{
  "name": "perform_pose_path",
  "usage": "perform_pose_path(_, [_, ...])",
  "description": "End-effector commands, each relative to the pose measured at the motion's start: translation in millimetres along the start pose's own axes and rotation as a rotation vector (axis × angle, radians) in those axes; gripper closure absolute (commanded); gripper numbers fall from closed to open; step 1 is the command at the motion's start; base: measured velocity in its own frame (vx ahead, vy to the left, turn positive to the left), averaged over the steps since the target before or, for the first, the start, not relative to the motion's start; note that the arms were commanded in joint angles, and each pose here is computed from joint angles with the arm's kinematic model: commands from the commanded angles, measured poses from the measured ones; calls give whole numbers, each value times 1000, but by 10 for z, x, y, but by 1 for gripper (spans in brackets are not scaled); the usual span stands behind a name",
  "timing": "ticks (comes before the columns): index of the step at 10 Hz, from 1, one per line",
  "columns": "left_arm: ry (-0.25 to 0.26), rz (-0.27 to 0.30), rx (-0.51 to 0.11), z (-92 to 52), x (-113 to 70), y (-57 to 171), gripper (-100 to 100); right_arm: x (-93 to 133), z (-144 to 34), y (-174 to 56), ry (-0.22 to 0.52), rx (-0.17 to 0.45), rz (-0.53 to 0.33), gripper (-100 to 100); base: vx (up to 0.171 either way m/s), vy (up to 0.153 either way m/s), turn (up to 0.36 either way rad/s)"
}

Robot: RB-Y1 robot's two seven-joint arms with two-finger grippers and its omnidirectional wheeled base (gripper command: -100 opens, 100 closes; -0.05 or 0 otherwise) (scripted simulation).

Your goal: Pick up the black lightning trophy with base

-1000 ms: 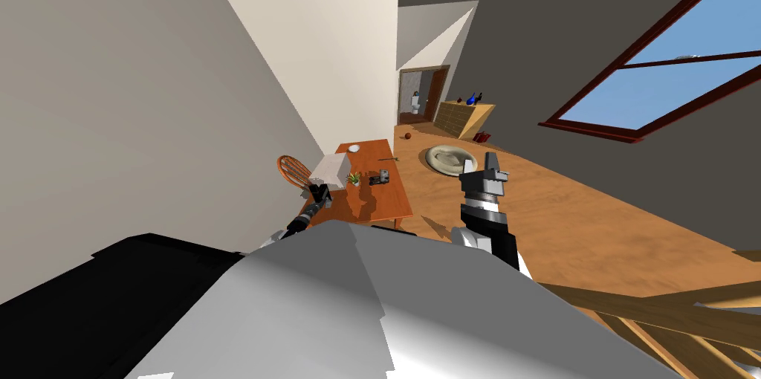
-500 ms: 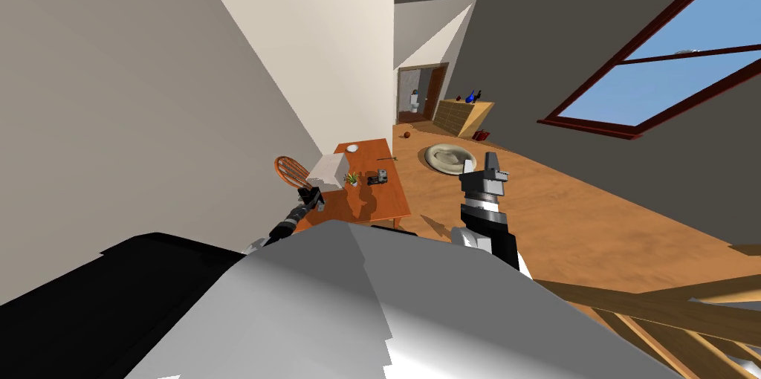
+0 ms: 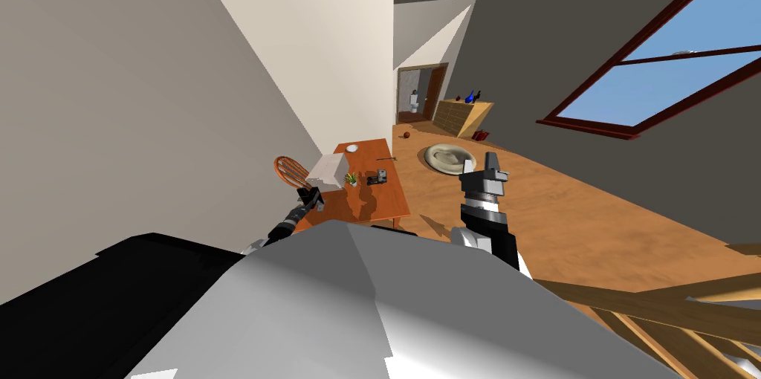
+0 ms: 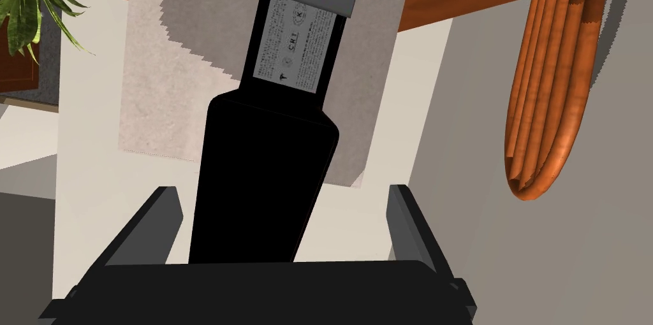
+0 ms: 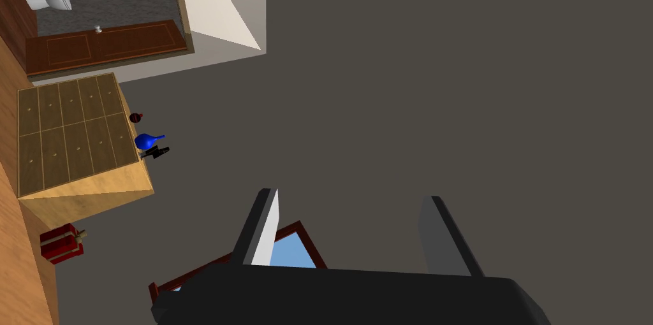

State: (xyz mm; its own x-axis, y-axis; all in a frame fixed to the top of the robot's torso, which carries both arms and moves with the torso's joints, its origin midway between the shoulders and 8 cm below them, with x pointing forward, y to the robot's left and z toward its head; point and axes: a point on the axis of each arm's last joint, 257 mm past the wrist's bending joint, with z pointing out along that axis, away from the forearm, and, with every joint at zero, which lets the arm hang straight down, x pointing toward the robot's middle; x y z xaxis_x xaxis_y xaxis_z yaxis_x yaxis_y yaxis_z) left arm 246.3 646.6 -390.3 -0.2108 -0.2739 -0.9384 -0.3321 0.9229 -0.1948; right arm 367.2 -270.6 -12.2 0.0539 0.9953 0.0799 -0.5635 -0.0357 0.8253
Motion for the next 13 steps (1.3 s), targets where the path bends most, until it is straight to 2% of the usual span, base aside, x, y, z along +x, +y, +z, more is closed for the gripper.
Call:
perform_pose_path(1, [0,0,0,0,0,0,-100,0,0,0,0,0,0,0,-1,-14,6])
perform_pose_path(2, [0,0,0,0,1,0,100,0,0,0,0,0,0,0,0,-5,-10])
perform_pose_path(6, [0,2,3,4,1,-11,100,0,0,0,0,0,0,0,0,0,0])
perform_pose_path(7, [0,2,3,3,-1,-9,0,0,0,0,0,0,0,0,0,0,0])
perform_pose_path(8, [42,-13,31,103,281,-282,100,0,0,0,0,0,0,0,2,10,-11])
perform_pose_path(9, [37,-11,38,188,237,-344,100,0,0,0,0,0,0,0,0,-3,10])
perform_pose_path(10, [64,-20,63,251,429,-572,100,0,0,0,0,0,0,0,-25,89,184])
perform_pose_path(11, [88,-19,53,218,545,-566,100,0,0,0,0,0,0,0,-16,105,50])
perform_pose_path(12, [86,-18,53,255,525,-588,100,0,0,0,0,0,0,0,-9,49,-13])
perform_pose_path(13, [68,-16,74,357,431,-704,100,0,0,0,0,0,0,0,-10,5,6])
